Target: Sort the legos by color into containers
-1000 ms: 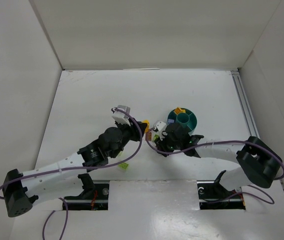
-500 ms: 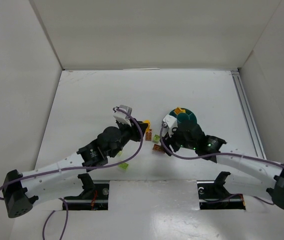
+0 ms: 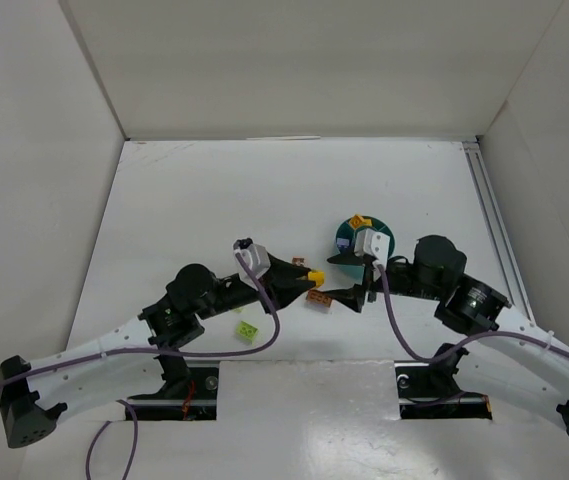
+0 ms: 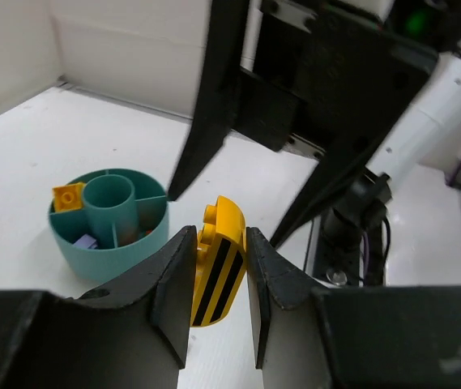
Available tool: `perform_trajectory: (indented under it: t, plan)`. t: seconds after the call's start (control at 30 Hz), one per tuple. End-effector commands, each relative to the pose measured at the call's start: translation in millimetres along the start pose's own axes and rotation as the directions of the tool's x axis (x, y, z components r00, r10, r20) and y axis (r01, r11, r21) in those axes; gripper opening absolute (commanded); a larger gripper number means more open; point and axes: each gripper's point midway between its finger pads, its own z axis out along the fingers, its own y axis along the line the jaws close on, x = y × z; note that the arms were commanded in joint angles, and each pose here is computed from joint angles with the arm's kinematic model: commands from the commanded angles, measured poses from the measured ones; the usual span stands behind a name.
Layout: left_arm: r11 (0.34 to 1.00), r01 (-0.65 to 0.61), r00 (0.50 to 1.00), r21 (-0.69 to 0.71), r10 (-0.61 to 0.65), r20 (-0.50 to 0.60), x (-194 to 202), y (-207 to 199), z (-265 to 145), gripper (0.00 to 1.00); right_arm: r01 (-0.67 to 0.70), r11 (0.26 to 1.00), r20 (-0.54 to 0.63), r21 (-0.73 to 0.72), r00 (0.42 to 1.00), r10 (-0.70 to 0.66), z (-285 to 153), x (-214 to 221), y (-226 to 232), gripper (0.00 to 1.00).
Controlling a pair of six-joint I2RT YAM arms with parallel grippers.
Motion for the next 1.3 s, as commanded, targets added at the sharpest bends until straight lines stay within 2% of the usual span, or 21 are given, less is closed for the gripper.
perform_trajectory:
  t: [0.0, 0.13, 0.23, 0.3, 0.63, 0.77, 0.9, 1.0, 1.17, 1.27]
  plan:
    - [0.962, -0.139, 0.99, 0.237, 0.134, 0.04, -9.5, -38.1, -5.8, 0.0, 0.118, 0.988, 0.142, -0.098, 0.984, -0.104, -7.1, -50.7, 16.2, 0.71]
    - [0.951, -0.157, 0.987, 0.268, 0.162, 0.004, -4.7, -40.4, -0.5, 0.0, 0.149, 0.975, 0.174, -0.168, 0.978, -0.119, -8.2, -60.5, 27.8, 0.71]
    - [0.951, -0.152, 0.987, 0.268, 0.16, -0.007, -3.6, -39.9, 1.2, 0.0, 0.16, 0.972, 0.192, -0.171, 0.973, -0.127, -11.7, -66.9, 29.7, 0.62]
    - [0.951, -0.152, 0.987, 0.268, 0.16, -0.007, -3.7, -39.9, 1.2, 0.0, 0.168, 0.966, 0.192, -0.198, 0.973, -0.13, -12.5, -65.4, 34.5, 0.61]
    - [0.952, -0.16, 0.987, 0.259, 0.163, 0.011, -9.7, -39.9, -1.2, 0.0, 0.124, 0.958, 0.066, -0.26, 0.992, -0.111, -7.0, -35.5, 39.1, 0.64]
    - [0.952, -0.16, 0.987, 0.259, 0.163, 0.011, -9.7, -39.9, -1.2, 0.0, 0.137, 0.955, 0.053, -0.264, 0.99, -0.128, -6.3, -32.5, 38.4, 0.64]
    - [0.954, -0.164, 0.986, 0.25, 0.164, 0.021, -14.4, -39.1, -0.3, 0.0, 0.144, 0.955, 0.062, -0.261, 0.989, -0.132, -5.8, -34.8, 37.8, 0.55]
    - [0.955, -0.161, 0.987, 0.25, 0.163, 0.012, -13.1, -38.3, 3.0, 0.0, 0.162, 0.945, 0.086, -0.283, 0.986, -0.144, -3.8, -38.4, 40.5, 0.55]
    - [0.949, -0.164, 0.986, 0.268, 0.165, 0.02, -16.9, -42.0, 2.6, 0.0, 0.156, 0.933, 0.09, -0.325, 0.987, -0.134, 1.8, -36.2, 45.1, 0.47]
    - [0.948, -0.169, 0.985, 0.268, 0.167, 0.032, -19.7, -42.5, 3.0, 0.0, 0.158, 0.925, 0.098, -0.344, 0.986, -0.132, 3.2, -36.9, 47.8, 0.36]
